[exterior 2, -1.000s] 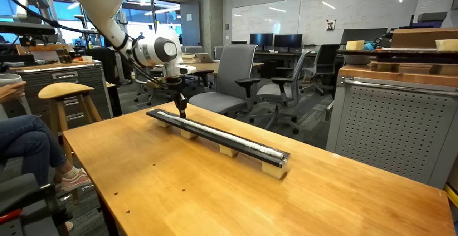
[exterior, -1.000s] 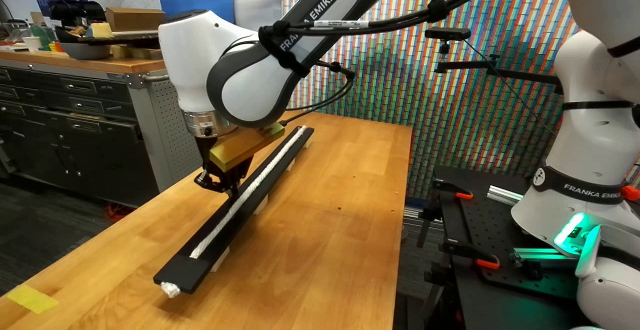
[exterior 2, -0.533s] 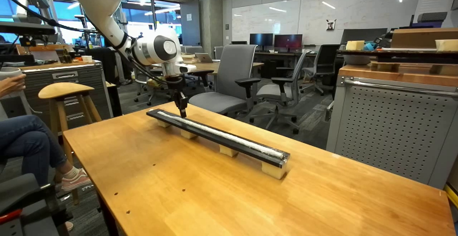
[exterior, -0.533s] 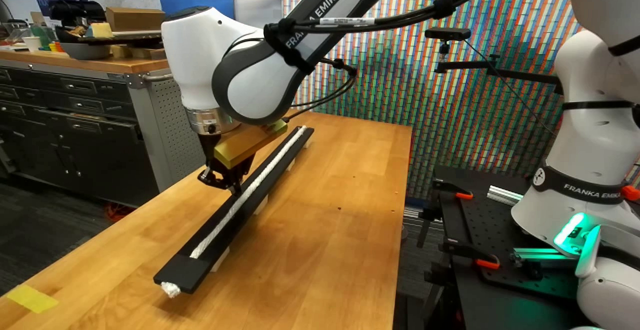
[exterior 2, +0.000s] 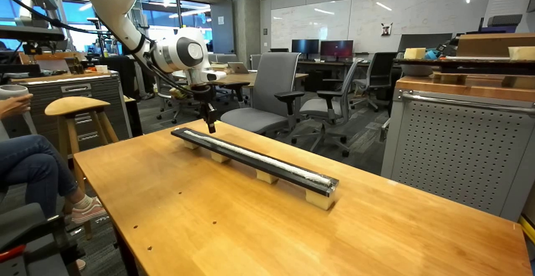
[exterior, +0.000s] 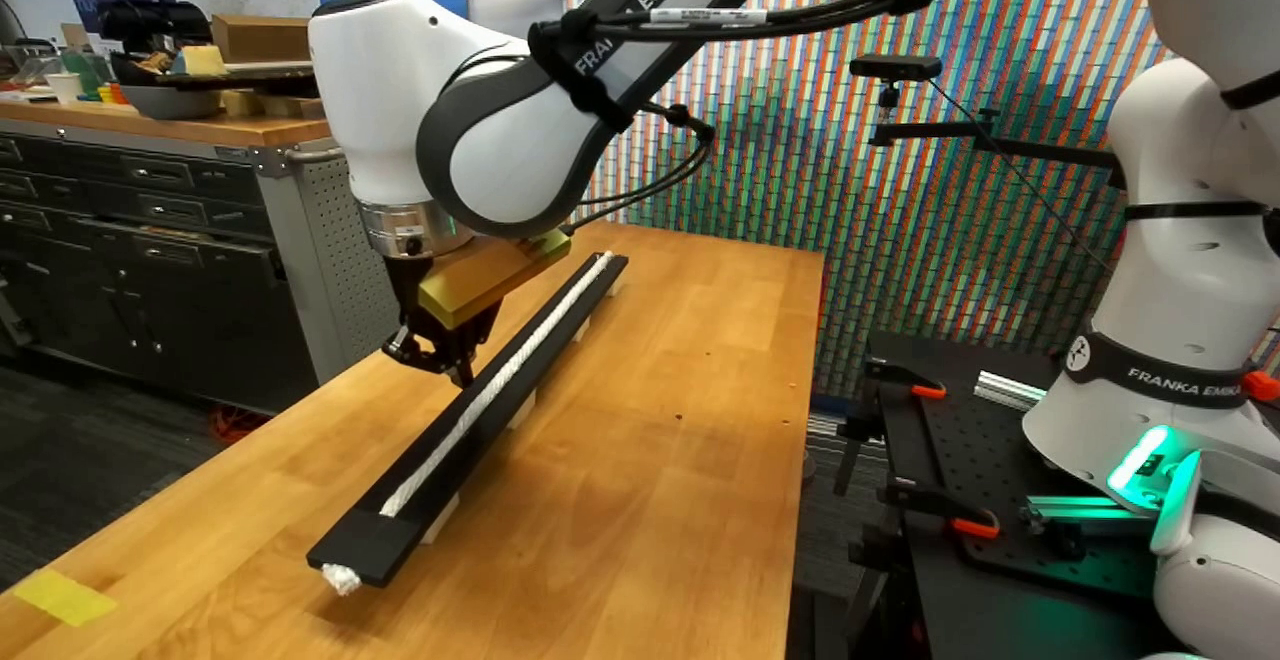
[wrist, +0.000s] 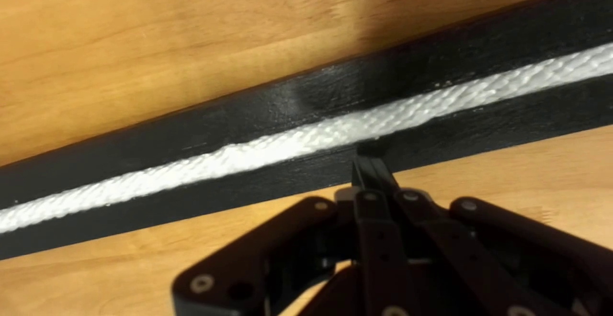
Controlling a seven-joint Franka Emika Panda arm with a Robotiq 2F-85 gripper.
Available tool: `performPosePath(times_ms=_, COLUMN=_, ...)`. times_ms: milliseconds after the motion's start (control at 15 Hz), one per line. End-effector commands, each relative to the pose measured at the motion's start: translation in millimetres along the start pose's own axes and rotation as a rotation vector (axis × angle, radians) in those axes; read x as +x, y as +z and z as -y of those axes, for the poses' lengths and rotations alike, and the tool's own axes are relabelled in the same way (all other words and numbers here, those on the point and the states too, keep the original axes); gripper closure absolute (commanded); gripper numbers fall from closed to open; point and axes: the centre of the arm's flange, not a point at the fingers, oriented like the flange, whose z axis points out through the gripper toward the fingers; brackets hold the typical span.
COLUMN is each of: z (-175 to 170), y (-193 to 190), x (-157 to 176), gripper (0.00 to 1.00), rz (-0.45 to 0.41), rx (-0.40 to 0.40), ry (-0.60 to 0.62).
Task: Fit the rope along the center of the black object
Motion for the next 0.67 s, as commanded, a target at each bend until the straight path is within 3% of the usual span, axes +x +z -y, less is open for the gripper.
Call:
performPosePath(times_ms=0, z=-5, y=2, x=-2, gripper=1.0, rz=0.015, rx=-0.011, ry=-0.011)
performPosePath(times_ms=600, z=-11, y=29, x=-1, gripper=1.0, rz=0.068, rx=-0.022, ry=-0.003)
